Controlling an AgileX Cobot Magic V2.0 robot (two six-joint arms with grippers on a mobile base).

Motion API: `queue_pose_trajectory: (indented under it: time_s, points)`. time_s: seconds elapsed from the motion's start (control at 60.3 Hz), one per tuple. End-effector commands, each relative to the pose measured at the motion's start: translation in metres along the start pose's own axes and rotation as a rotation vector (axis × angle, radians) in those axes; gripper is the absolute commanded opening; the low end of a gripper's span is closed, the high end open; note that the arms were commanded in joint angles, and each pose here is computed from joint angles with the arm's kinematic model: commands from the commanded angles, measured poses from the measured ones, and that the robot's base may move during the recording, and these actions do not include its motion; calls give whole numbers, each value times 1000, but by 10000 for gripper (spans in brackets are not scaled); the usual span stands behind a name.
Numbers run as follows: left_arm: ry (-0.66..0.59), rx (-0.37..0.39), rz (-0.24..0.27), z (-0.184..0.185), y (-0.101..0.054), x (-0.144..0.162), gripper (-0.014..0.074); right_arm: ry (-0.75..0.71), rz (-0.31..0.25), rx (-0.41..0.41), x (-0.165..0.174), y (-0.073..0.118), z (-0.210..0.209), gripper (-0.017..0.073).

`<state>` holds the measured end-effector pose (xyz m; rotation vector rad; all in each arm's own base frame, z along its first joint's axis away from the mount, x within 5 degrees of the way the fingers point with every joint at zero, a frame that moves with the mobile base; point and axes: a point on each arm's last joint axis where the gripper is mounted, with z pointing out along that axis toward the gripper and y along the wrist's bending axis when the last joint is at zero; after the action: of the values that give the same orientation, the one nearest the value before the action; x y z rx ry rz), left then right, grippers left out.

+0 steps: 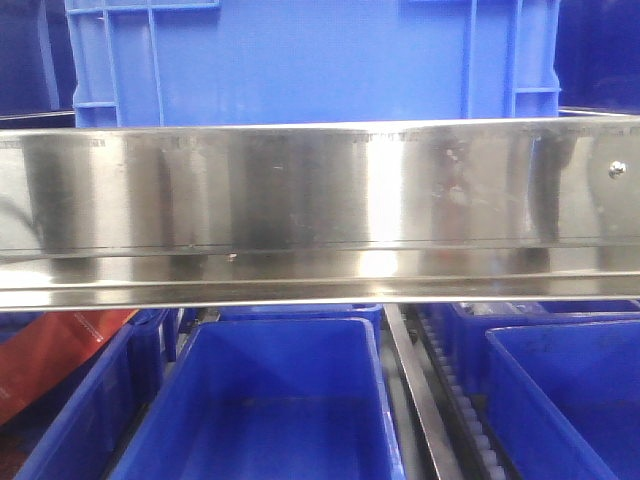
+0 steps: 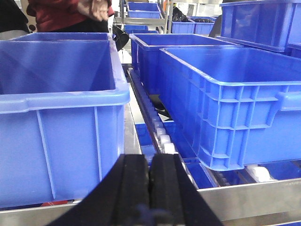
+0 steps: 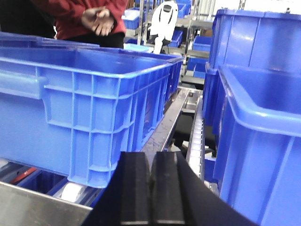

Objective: Place cylindrical capacitor in blue bin on shelf

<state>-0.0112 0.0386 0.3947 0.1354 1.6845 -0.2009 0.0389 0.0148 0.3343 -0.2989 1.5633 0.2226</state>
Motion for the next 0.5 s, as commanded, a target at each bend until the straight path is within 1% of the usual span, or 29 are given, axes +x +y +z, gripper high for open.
queue_pose_trajectory:
  time_s: [0.0, 0.415, 0.481]
  points:
    - [-14, -2, -5, 0, 0, 0, -111, -21, -1, 13, -1, -1, 0, -160]
    - [-16, -3, -4, 0, 0, -1, -111, -21, -1, 13, -1, -1, 0, -160]
    - [-9, 11, -20, 0, -2, 0, -111, -21, -1, 13, -1, -1, 0, -160]
